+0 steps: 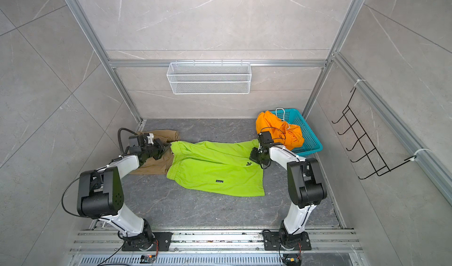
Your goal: Fold and stack the shorts
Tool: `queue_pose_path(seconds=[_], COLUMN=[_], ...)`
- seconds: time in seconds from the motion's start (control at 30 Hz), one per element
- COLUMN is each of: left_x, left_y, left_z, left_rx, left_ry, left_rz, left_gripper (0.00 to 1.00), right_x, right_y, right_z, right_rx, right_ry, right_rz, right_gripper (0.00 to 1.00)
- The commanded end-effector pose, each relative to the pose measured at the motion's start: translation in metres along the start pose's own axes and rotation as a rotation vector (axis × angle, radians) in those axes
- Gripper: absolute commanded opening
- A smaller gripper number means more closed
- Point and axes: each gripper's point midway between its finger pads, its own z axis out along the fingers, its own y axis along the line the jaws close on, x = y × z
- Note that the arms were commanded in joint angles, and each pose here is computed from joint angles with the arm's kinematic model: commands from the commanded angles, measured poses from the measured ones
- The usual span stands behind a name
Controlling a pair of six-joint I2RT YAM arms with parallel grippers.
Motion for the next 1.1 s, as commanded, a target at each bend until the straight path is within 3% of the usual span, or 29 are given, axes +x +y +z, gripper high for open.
queue_pose_path(seconds=[0.0,0.17,0.37,0.4,0.53,0.67,0.73,0.83,0.93,1.07], left_x=[-0.017,0.007,0.037,0.04,0.05,0.051,0.053,0.069,0.093,0.112], left_y=[-0.042,-0.029,0.029,0.036,0.039,0.025,0.008,-0.002,0.014,0.019], left_z=[-0.018,-0.04,-0.076,-0.079,-0.079,-0.081,-0.083,-0.083,-0.086,-0.078], left_rx=[0.07,0.003,-0.191,-0.203,-0.164,-0.146,-0.102,-0.07,-0.12,-0.085], left_ry=[-0.025,-0.026,-0.048,-0.047,-0.002,0.055,0.086,0.157,0.228,0.268], left_rz=[0.081,0.097,0.046,0.022,-0.046,-0.097,-0.116,-0.159,-0.241,-0.331], left_gripper=[0.0,0.0,0.02,0.08,0.54,0.76,0.96,1.0,1.0,1.0], right_x=[-0.013,0.025,0.104,0.11,0.118,0.105,0.099,0.094,0.084,0.062], right_y=[0.013,-0.002,-0.052,-0.057,-0.061,-0.058,-0.057,-0.054,-0.048,-0.038], right_z=[-0.054,-0.075,-0.021,-0.014,0.005,0.001,0.0,0.001,0.001,0.003], right_rx=[-0.008,-0.02,0.018,0.022,0.033,0.051,0.057,0.052,0.041,0.04], right_ry=[-0.083,-0.076,0.073,0.089,0.145,0.116,0.107,0.101,0.083,0.056], right_rz=[-0.053,-0.058,0.046,0.059,0.076,0.056,0.049,0.046,0.051,0.038], right_gripper=[0.0,0.0,0.0,0.0,0.0,0.0,0.0,0.0,0.02,0.08])
